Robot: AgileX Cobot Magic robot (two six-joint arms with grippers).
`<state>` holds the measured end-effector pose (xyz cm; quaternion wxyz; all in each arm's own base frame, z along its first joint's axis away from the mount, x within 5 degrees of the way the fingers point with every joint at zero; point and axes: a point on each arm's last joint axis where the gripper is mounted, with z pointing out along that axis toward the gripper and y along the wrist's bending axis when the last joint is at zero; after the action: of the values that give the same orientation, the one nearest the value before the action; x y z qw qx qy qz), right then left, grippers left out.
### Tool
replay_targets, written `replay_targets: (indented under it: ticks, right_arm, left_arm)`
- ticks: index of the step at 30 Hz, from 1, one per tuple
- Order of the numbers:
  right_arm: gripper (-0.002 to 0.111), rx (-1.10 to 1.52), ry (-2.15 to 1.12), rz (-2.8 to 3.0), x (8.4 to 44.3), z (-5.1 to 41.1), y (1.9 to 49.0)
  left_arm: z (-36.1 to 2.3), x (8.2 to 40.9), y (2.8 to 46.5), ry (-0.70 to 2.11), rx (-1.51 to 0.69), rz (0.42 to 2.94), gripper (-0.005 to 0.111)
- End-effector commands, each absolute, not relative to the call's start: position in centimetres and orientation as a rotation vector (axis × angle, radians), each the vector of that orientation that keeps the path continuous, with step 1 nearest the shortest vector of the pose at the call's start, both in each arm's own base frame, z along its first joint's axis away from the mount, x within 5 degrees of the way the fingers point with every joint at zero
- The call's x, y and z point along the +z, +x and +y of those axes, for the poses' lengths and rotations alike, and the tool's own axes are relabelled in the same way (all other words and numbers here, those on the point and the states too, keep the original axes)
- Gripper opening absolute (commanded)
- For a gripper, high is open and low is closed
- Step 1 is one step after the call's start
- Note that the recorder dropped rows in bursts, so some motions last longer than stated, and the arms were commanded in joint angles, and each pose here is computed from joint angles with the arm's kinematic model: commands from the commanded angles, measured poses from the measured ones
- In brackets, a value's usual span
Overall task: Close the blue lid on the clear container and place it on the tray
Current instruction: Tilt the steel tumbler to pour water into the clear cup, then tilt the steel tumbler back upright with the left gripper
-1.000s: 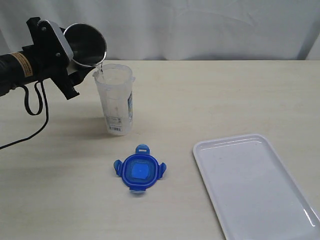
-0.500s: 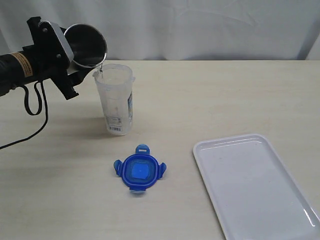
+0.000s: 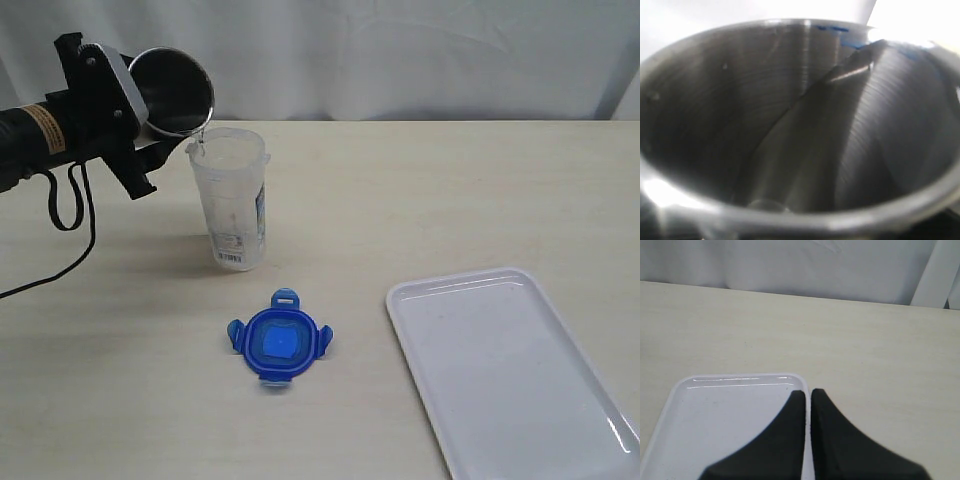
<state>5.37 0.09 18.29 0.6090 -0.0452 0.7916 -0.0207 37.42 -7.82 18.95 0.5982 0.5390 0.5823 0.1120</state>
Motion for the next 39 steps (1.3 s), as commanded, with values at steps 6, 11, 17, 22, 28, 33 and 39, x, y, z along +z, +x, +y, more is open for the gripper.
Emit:
replay_targets:
  ticks: [6,11,17,22,28,33,39]
  right_arm:
    - [0.004,-0.056,-0.101,1.823,18.2,0.0,5.4]
    - [0.004,-0.056,-0.101,1.823,18.2,0.0,5.4]
    - [0.004,-0.056,-0.101,1.823,18.2,0.0,5.4]
    - [0.004,-0.056,-0.101,1.823,18.2,0.0,5.4]
    - [0.004,-0.056,-0.101,1.823,18.2,0.0,5.4]
    - [0.004,-0.056,-0.101,1.823,18.2,0.0,5.4]
    - [0.004,-0.056,-0.101,1.823,18.2,0.0,5.4]
  left_arm:
    - [-8.0,20.7,37.5,1.089,0.146,1.366,0.000]
    - [-8.0,20.8,37.6,0.942,0.012,1.445,0.000]
    - [-6.9,21.0,38.5,0.590,-0.085,1.567,0.000]
    - [-6.4,21.1,39.7,0.360,-0.199,1.652,0.000]
    - [-6.5,19.3,42.0,0.292,-0.239,1.727,0.000]
    - [-6.6,16.9,44.8,0.270,-0.247,1.759,0.000]
    - [-7.0,15.5,48.1,0.227,-0.283,1.736,0.000]
